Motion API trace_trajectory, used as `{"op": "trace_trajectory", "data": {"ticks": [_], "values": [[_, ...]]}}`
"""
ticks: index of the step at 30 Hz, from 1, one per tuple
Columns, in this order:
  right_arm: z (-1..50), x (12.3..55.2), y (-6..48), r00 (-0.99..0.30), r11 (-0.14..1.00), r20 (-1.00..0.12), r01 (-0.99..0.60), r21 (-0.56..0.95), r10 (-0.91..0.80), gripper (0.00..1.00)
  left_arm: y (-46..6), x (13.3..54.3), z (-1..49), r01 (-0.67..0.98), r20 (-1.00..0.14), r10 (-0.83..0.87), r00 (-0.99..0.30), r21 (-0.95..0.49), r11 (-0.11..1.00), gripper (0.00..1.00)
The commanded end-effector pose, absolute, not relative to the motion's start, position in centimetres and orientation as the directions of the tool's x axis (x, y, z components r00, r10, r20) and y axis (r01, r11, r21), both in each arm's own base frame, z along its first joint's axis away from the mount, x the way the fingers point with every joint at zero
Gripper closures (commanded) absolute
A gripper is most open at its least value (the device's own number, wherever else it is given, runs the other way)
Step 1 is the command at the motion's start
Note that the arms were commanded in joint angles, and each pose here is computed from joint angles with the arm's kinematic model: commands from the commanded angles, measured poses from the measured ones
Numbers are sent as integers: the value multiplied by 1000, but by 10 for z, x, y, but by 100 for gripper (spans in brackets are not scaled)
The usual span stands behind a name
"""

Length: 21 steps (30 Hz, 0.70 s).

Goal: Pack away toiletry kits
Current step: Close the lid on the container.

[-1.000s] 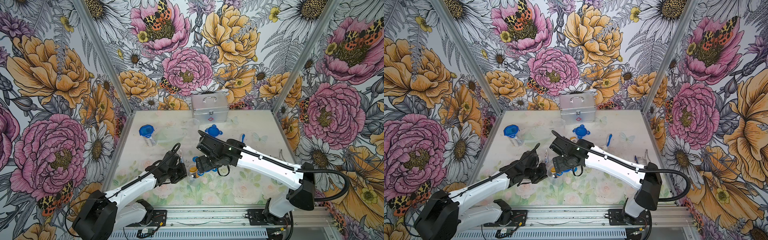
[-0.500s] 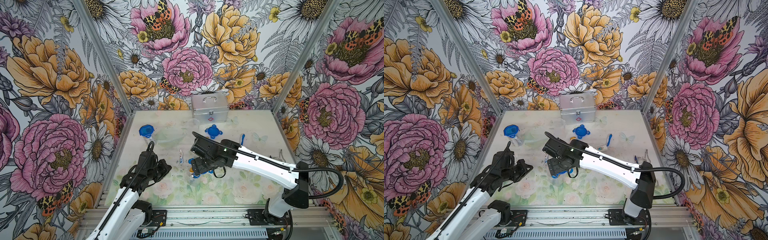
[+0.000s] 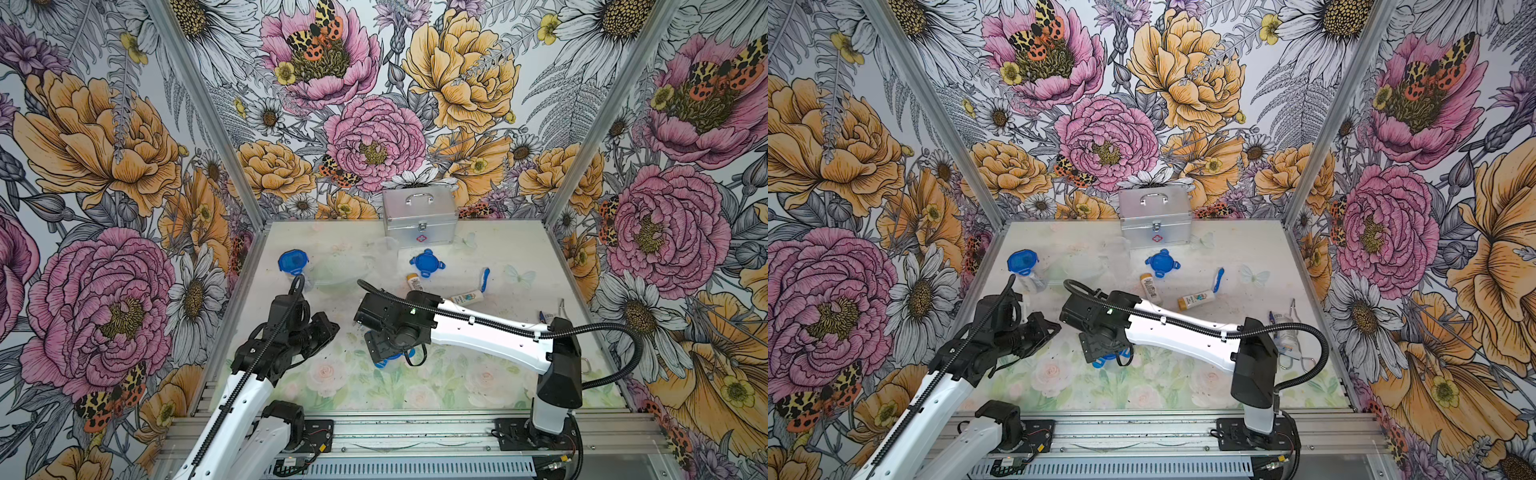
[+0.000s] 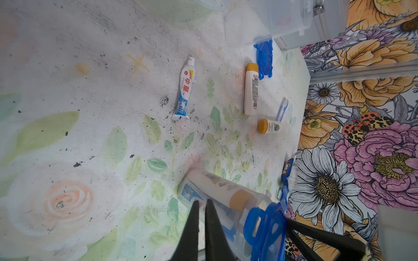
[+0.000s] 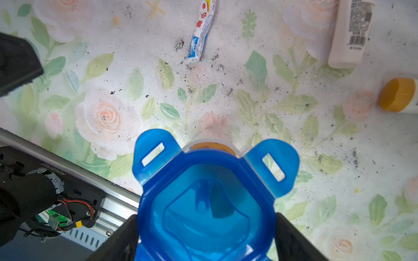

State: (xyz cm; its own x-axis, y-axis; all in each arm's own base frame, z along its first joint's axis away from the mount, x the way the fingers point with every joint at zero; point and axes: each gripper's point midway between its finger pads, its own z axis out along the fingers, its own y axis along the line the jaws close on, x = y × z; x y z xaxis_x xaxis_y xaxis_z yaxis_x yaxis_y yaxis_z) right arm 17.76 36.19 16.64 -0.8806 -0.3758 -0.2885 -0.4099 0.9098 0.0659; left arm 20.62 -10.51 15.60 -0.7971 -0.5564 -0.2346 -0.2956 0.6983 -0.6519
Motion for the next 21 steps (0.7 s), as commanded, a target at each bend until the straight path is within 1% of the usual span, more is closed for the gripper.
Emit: {"op": "trace_trajectory", "data": {"ticks": [1,7,14,21], "values": [[173,183,364,-879,921,-322,-387,47,-353,31,-106,206,167,-250,-284,-525,-802,-640,727,90],[164,183,363,-874,915,-307,-402,22,-376,30,-105,209,169,-241,-299,-516,-803,-629,739,88],[163,185,362,-859,907,-318,-422,-3,-401,29,-106,210,168,-247,-293,-514,-806,-623,742,88],[164,186,364,-852,902,-331,-432,5,-406,28,-106,207,164,-253,-281,-514,-811,-623,740,88]]}}
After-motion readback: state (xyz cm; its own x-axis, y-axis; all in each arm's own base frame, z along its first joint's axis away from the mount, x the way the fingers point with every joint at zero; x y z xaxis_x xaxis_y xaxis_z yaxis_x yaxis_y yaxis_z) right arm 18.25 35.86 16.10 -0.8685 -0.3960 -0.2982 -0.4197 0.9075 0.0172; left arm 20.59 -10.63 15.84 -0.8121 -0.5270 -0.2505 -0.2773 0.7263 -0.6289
